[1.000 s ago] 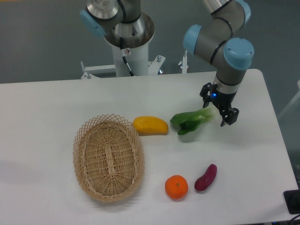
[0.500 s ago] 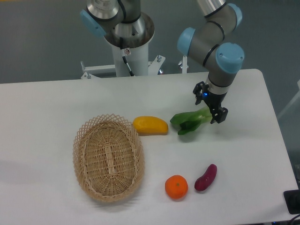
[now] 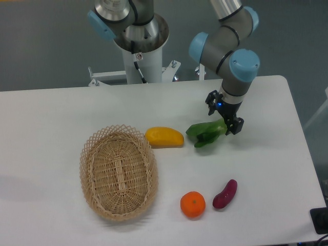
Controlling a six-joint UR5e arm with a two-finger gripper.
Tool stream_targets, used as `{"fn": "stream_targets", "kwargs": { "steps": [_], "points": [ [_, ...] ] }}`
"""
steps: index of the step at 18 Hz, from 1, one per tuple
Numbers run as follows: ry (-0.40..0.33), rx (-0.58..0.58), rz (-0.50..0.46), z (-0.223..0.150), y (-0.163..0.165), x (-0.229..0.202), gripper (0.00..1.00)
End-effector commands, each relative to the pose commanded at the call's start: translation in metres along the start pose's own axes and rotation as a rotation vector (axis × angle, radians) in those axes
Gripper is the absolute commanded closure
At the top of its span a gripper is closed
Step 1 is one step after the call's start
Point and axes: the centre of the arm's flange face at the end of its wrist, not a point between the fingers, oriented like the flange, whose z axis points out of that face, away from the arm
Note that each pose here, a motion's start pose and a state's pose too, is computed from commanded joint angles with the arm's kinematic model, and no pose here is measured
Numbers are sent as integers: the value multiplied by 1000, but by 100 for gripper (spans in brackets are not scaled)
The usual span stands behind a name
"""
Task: Pick up the green vegetable from the table
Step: 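Move the open gripper toward the green bok choy and lower over it, then close the gripper on the bok choy stem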
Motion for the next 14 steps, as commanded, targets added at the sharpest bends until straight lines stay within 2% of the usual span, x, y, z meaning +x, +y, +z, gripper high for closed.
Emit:
{"fn": "stream_targets", "kwargs": {
  "steps": [3,5,7,8,12,14],
  "points": [
    [8,2,2,6,-2,0,3],
    [14,3,5,9,-3,0,13],
    [13,1,13,9,-7,0,18],
    [12,3,14,9,-7,-1,23],
    [1,1,28,4,-7,-4,62],
    [-3,0,31,2,-7,-5,63]
  ]
}}
